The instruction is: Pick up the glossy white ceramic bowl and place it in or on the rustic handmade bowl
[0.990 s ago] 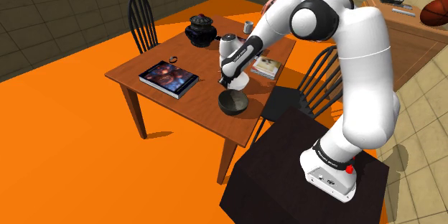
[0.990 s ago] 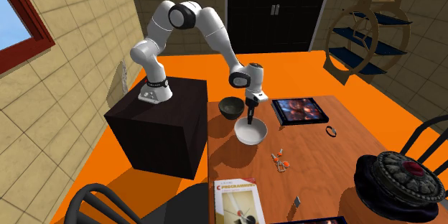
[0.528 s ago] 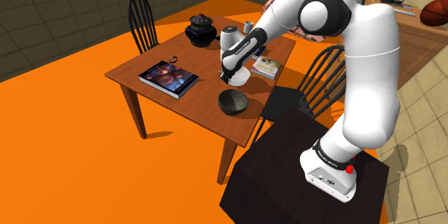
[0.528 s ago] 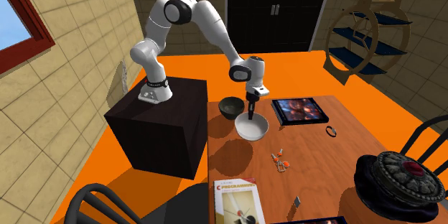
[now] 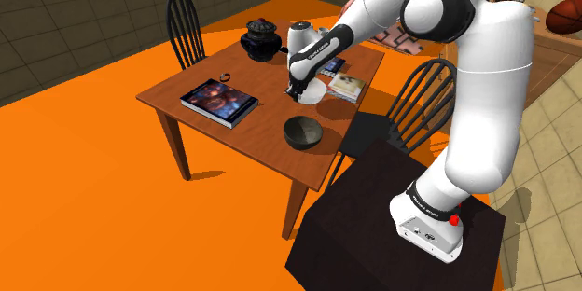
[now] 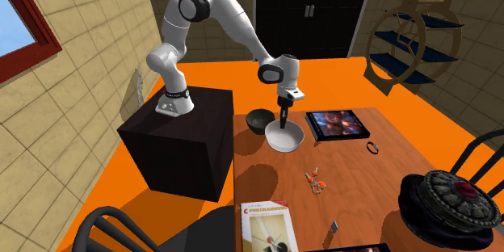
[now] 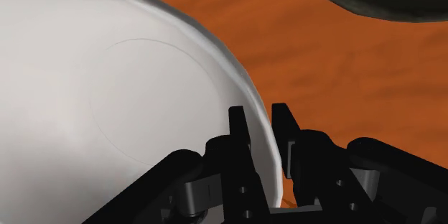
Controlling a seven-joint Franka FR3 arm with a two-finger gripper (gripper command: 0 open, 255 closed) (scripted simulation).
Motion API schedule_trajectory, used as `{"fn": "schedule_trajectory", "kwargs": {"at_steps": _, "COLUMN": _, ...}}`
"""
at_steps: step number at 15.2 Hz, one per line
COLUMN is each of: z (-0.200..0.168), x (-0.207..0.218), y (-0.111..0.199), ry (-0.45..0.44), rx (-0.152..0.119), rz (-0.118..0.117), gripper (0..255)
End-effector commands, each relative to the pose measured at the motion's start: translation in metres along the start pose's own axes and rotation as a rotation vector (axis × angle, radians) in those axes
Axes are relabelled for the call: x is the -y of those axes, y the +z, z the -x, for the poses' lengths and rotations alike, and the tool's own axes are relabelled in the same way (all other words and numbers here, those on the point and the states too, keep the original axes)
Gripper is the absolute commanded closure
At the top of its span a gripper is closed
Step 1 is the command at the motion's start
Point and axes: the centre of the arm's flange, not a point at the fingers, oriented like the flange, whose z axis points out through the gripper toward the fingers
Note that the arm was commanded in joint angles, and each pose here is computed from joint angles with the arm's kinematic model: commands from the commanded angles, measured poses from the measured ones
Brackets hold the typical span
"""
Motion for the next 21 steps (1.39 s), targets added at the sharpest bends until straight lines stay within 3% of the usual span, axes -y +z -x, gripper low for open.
{"fn": "schedule_trajectory", "kwargs": {"at_steps": 1, "z": 0.000, "x": -0.002, "y": -0.010, "ry": 0.000, "rx": 0.000, "rz": 0.000, "gripper": 255}}
{"fn": "schedule_trajectory", "kwargs": {"at_steps": 14, "z": 0.000, "x": -0.014, "y": -0.075, "ry": 0.000, "rx": 0.000, "rz": 0.000, "gripper": 255}}
{"fn": "schedule_trajectory", "kwargs": {"at_steps": 21, "z": 0.057, "x": 0.055, "y": -0.097, "ry": 0.000, "rx": 0.000, "rz": 0.000, "gripper": 255}}
